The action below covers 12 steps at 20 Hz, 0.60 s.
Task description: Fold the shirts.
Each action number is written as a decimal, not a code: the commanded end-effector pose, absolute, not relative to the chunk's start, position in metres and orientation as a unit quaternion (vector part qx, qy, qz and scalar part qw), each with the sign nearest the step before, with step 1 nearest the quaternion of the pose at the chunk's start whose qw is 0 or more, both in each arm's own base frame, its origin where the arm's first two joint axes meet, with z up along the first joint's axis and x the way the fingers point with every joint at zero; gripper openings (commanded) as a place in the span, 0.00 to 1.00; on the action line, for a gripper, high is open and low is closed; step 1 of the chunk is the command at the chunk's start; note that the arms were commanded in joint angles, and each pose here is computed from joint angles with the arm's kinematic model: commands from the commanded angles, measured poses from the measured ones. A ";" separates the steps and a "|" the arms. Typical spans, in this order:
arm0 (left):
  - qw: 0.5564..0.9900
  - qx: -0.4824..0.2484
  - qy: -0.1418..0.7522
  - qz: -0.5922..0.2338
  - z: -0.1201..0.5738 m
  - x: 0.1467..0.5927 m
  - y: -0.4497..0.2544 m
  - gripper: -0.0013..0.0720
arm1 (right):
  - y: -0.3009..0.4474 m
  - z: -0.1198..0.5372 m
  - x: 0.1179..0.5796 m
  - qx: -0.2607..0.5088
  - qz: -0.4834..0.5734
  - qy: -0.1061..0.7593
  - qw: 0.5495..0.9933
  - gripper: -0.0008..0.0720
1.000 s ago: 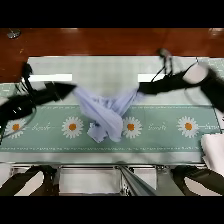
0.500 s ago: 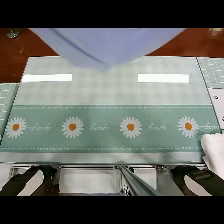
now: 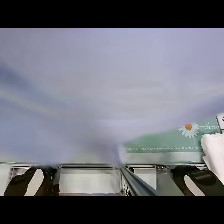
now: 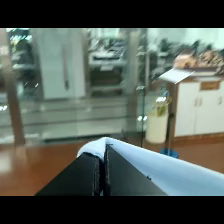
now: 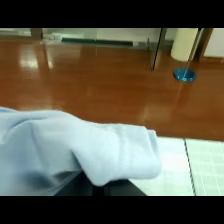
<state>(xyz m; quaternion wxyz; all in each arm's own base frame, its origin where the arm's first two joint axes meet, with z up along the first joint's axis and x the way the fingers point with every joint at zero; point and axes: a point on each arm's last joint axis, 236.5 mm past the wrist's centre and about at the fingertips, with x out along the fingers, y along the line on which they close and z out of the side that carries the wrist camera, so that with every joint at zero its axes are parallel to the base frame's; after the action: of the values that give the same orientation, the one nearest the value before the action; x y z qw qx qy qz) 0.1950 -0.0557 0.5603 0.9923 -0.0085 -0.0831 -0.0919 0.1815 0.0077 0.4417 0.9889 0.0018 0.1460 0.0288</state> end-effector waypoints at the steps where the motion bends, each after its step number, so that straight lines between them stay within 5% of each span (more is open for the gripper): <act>1: 0.997 -0.019 0.035 -0.068 0.498 0.210 -0.041 0.05 | 0.023 0.387 0.173 0.003 0.059 0.244 0.968 0.05; 5: 0.981 -0.068 0.164 -0.077 0.393 0.280 -0.018 0.05 | 0.070 0.282 0.206 0.044 0.133 0.348 0.927 0.05; 12: 0.916 -0.168 0.338 -0.138 0.213 0.362 -0.051 0.05 | 0.044 0.070 0.242 0.110 0.004 0.503 0.857 0.05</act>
<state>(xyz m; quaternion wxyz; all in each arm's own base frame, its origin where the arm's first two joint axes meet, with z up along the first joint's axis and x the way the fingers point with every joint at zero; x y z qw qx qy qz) 0.3396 -0.0280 0.2764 0.9406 -0.1394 0.2878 -0.1138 0.2320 0.0554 0.1446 0.8774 0.0706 0.4704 0.0627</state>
